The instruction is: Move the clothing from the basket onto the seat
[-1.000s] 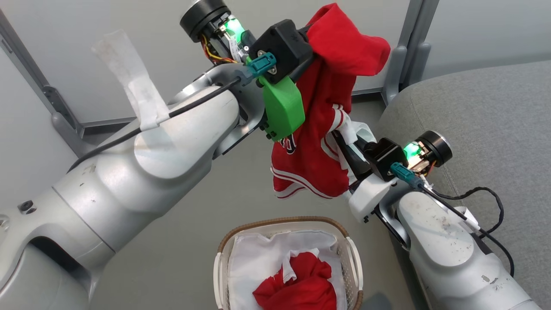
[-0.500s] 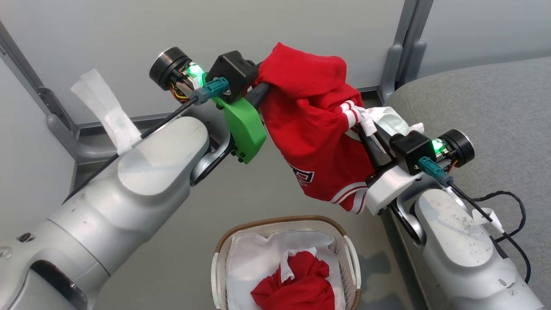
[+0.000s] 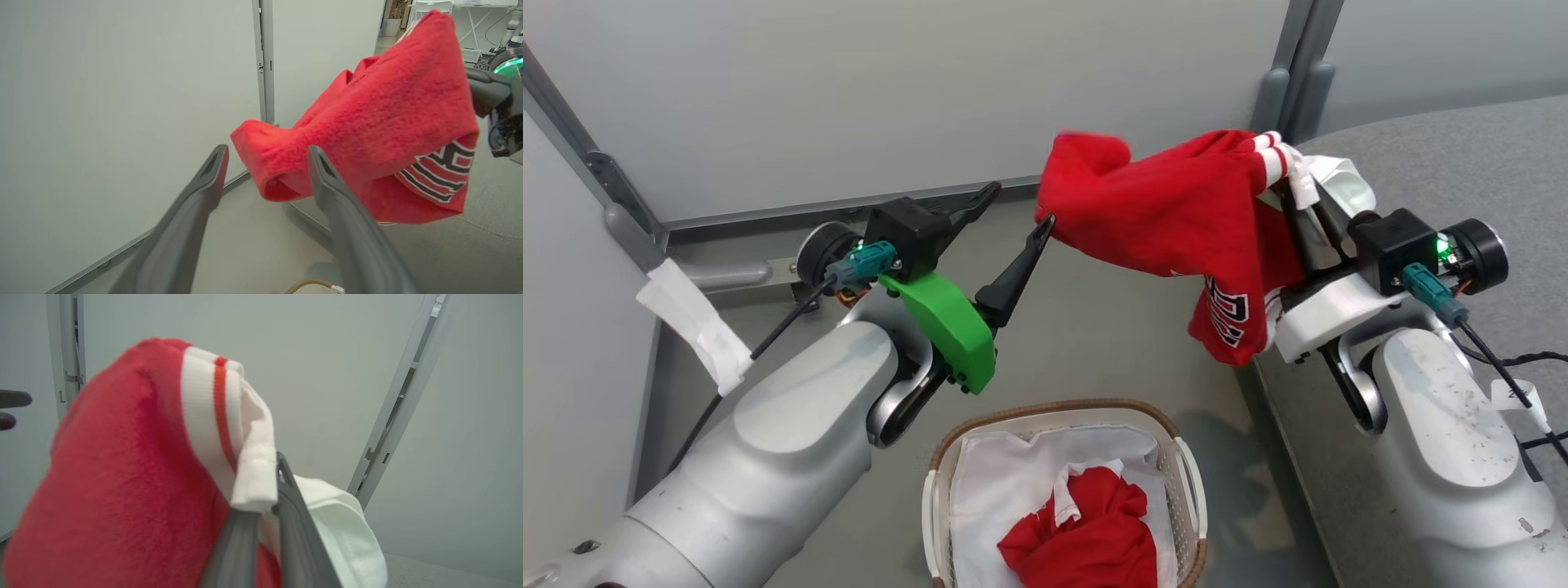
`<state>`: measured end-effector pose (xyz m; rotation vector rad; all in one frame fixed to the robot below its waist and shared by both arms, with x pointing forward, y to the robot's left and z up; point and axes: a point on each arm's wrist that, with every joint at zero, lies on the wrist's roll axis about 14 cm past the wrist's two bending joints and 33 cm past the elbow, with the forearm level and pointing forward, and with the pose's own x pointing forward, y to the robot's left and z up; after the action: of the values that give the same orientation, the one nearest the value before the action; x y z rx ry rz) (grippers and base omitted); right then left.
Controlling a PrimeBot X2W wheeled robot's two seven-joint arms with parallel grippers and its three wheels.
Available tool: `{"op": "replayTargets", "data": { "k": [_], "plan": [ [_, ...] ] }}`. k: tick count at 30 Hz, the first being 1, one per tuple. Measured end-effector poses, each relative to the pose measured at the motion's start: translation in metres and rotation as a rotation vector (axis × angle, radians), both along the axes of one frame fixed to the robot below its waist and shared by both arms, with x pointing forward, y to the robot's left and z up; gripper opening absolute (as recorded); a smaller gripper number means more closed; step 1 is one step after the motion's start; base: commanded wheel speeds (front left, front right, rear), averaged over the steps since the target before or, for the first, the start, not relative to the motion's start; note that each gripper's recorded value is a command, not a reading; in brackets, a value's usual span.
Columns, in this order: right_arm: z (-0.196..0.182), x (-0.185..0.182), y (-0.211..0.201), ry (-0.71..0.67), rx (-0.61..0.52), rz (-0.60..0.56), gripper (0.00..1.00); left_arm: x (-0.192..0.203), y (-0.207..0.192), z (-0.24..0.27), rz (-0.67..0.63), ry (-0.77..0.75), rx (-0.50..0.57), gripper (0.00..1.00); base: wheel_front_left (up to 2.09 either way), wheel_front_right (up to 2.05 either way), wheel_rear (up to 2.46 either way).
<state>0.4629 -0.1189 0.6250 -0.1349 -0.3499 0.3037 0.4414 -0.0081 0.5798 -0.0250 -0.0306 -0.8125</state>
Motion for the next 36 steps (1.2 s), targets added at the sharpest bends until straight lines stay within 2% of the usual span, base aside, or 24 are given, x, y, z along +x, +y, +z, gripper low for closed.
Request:
{"op": "replayTargets", "data": {
  "k": [11,20,24,36],
  "plan": [
    [-0.015,0.002,-0.040,0.024,-0.010,-0.106,0.00,-0.016,-0.004,-0.029,-0.002,0.053,-0.056,1.00,0.00,0.00,0.00],
    [-0.031,-0.006,-0.082,0.054,-0.007,-0.211,0.00,-0.029,-0.027,-0.039,-0.055,0.052,-0.093,1.00,0.00,0.00,0.00],
    [-0.032,-0.012,-0.102,0.055,-0.009,-0.263,0.00,-0.033,-0.043,-0.044,-0.094,0.067,-0.113,1.00,0.00,0.00,0.00],
    [-0.050,-0.053,-0.188,0.114,-0.063,-0.493,0.00,-0.048,-0.121,-0.072,-0.334,0.117,-0.125,1.00,0.00,0.00,0.00]
  ]
}}
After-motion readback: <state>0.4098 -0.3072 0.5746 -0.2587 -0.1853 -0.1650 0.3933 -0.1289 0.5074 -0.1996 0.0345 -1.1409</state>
